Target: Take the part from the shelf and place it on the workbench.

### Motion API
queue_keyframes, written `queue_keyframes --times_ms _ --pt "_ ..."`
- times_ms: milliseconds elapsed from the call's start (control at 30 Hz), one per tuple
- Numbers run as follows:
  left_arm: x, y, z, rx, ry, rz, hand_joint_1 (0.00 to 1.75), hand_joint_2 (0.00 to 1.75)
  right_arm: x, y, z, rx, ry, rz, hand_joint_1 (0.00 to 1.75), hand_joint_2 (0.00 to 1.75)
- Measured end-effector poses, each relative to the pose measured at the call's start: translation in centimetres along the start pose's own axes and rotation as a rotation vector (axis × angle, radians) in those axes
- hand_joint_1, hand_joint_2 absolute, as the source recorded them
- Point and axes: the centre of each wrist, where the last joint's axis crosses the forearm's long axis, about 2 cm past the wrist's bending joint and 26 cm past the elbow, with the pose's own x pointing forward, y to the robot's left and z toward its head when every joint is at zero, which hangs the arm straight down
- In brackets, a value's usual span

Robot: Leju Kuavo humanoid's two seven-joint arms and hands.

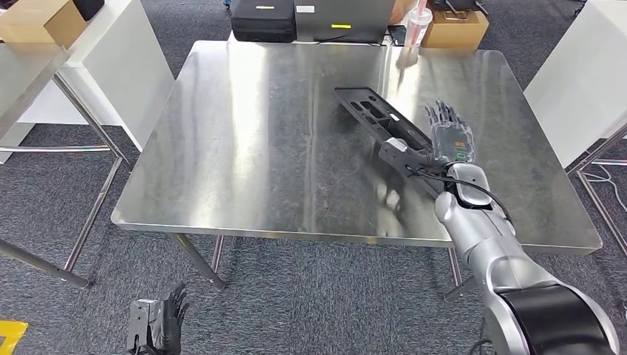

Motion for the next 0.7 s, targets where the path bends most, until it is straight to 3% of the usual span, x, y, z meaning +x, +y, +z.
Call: queue_keyframes --times_ms 167,300,400,500,700 --pt "-0.4 0.3 0.8 0.024 0.001 -0.037 0.00 0.00 1.8 -1.2 1.6 -0.358 -0.184 -0.560 0.00 0.00" --pt "-0.6 0.6 1.5 0.044 -0.003 -0.012 0.00 0.00 3.9 -1.3 7.3 -0.584 -0.346 -0.973 0.00 0.00" --pt "-0.9 1.0 1.9 0.063 0.004 0.005 0.00 0.00 5.6 -0.9 12.6 -0.670 -0.463 -1.110 0.00 0.00" --pt "-0.9 1.3 1.9 0.075 0.021 0.052 0.00 0.00 6.9 -0.3 16.4 -0.683 -0.496 -1.206 0.00 0.00" --pt "-1.1 1.9 2.1 0.125 0.061 0.150 0.00 0.00 8.3 1.0 20.1 -0.663 -0.459 -1.314 0.00 0.00"
